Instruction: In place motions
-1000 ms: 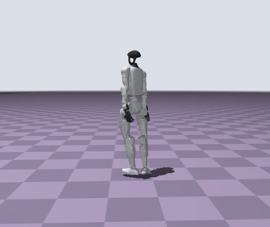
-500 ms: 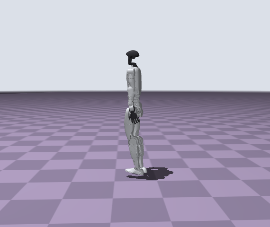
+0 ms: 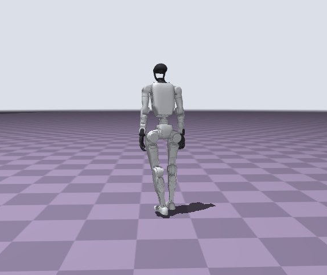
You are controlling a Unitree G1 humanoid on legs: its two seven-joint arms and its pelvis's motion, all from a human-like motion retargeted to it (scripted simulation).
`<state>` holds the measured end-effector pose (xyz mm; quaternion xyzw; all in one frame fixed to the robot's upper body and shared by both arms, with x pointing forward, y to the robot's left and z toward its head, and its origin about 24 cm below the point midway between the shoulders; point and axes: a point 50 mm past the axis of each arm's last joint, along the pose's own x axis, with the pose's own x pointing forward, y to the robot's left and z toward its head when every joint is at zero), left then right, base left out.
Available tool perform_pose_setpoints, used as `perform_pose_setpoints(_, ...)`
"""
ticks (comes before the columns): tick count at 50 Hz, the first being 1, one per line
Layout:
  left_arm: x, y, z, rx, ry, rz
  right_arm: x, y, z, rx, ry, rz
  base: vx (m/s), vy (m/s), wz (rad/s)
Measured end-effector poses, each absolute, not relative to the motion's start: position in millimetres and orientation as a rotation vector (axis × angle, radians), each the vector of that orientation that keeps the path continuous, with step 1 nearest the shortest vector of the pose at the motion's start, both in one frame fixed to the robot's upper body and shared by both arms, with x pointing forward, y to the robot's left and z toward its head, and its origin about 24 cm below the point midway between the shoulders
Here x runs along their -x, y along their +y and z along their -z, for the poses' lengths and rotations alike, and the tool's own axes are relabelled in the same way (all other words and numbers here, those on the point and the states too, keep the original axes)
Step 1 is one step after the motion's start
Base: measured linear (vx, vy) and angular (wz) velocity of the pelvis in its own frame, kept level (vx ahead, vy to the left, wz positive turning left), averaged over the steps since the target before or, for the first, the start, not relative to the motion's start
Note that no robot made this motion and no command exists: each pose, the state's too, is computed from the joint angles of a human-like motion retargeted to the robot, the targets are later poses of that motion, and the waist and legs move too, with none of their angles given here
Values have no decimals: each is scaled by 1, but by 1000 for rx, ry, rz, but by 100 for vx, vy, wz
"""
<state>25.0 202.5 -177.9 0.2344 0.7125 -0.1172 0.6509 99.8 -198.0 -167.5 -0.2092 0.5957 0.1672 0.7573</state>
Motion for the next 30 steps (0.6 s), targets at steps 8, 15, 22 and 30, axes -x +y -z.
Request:
perform_pose_setpoints(8,31,192,176,-428,1845,321,-102,-200,167,354,1329,-274,21,-24,-413)
perform_pose_setpoints(15,52,181,173,-365,1942,357,-106,-206,166,200,1364,-101,44,-12,-353)
perform_pose_setpoints(22,46,201,173,-392,1930,289,-76,-203,173,68,1450,10,68,-11,-226)
perform_pose_setpoints(30,-5,205,177,-334,1769,200,-46,-198,176,42,1596,-18,43,-32,-256)
